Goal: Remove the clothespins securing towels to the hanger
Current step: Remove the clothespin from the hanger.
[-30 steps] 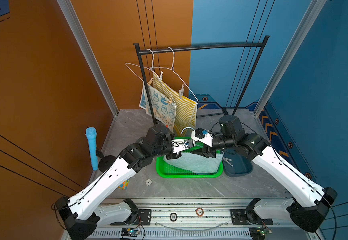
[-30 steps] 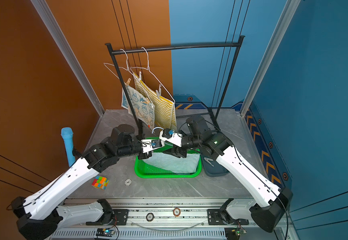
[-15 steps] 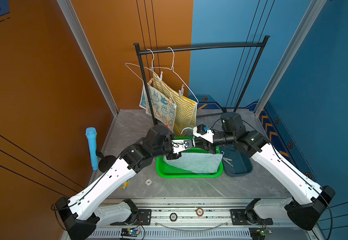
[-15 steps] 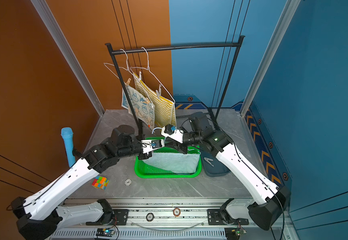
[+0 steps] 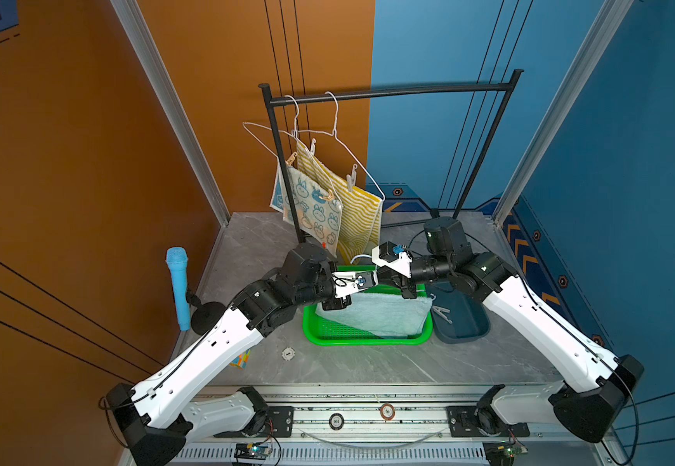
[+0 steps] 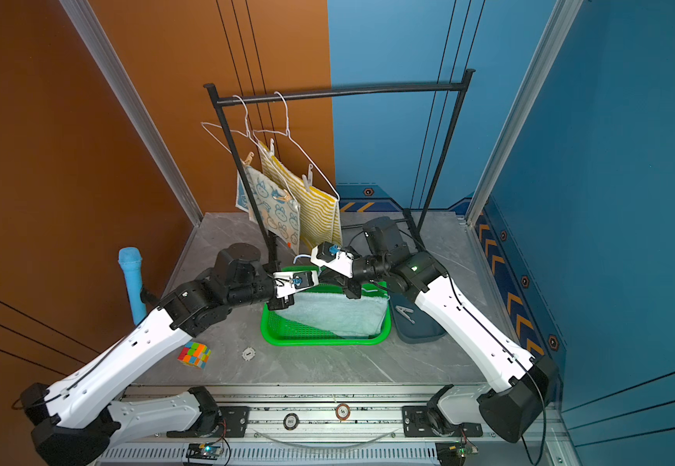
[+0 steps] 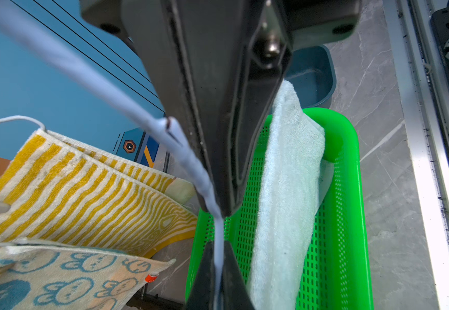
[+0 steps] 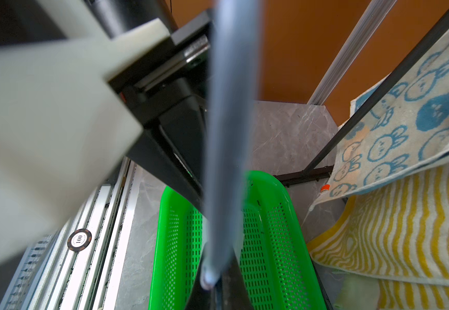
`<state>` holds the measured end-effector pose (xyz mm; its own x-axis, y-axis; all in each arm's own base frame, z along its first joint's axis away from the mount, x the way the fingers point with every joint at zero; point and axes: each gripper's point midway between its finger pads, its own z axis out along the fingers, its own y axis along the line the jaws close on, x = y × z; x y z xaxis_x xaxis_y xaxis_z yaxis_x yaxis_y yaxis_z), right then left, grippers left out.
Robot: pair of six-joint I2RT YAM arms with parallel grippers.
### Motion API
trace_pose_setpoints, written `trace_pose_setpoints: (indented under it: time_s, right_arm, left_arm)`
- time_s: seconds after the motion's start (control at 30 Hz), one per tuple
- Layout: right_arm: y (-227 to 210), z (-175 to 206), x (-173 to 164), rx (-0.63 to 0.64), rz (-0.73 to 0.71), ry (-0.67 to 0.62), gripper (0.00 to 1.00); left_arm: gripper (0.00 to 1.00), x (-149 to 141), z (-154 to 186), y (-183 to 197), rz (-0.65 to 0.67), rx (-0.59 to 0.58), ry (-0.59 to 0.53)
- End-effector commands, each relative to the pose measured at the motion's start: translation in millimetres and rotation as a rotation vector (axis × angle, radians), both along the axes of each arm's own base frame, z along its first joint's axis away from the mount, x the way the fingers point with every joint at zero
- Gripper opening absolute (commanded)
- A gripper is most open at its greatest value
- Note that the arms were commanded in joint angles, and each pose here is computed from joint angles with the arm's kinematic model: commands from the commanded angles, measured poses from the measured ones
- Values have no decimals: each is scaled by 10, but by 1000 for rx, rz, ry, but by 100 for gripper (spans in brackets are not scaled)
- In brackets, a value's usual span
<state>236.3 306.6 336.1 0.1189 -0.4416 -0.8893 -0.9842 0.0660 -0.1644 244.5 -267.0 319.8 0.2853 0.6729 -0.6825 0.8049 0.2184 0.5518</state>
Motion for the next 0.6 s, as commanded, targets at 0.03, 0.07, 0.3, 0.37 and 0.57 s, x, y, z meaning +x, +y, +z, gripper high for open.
trace_pose_setpoints:
  time_s: [0.03,0.07,0.3,0.37,0.57]
  right_arm:
    - [3,61,11,10,-1,-54,0]
    - [-5,58,20,6,-9,-68,0]
    - [-52,32,6,-33,-50,-184,0]
    - [-60,34,-3,-41,-62,-220,0]
    - [-59,36,-50,-81,-112,-363,0]
  left_arm:
    - [0,-28,179,-30,-1,-79,-18]
    - [2,-27,193,-22,3,-86,-16]
    - [41,-24,362,184,54,-212,63]
    - [47,-39,462,289,64,-268,89]
    - [59,-8,804,747,143,-450,152]
